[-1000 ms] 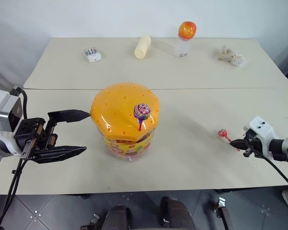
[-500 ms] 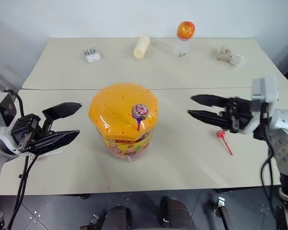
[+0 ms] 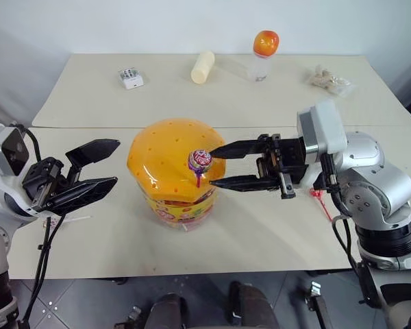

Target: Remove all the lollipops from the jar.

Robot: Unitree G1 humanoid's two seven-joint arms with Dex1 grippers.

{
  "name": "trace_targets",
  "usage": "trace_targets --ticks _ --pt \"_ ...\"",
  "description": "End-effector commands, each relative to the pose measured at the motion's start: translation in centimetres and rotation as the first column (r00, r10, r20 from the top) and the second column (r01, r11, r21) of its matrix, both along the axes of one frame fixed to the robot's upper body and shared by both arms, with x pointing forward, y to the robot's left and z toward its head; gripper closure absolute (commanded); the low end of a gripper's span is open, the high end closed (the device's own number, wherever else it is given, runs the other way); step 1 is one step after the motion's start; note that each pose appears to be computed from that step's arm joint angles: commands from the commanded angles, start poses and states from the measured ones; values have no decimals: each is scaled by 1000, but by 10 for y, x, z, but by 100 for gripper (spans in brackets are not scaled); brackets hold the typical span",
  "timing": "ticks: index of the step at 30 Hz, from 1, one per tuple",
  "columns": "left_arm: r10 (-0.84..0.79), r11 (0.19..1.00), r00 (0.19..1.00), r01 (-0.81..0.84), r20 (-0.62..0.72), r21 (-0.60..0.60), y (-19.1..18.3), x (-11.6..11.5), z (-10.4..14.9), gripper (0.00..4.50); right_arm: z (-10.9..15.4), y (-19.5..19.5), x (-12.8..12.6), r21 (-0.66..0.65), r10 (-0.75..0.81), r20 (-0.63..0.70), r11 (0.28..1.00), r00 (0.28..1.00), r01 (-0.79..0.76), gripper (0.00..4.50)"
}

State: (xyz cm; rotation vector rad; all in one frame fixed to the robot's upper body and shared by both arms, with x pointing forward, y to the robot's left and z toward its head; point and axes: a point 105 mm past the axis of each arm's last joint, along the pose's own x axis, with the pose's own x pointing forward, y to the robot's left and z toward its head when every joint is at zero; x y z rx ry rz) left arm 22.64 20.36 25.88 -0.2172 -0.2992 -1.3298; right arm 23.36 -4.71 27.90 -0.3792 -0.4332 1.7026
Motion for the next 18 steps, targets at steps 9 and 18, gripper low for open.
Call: trace_targets --ticks 9,18 --pt "-30 999 993 25 115 41 6 -10 4 0 -3 21 3 -56 116 62 992 991 -112 258" --pt "-81 990 984 97 157 -99 -10 -22 20 0 -4 21 10 -40 109 49 993 993 -107 417"
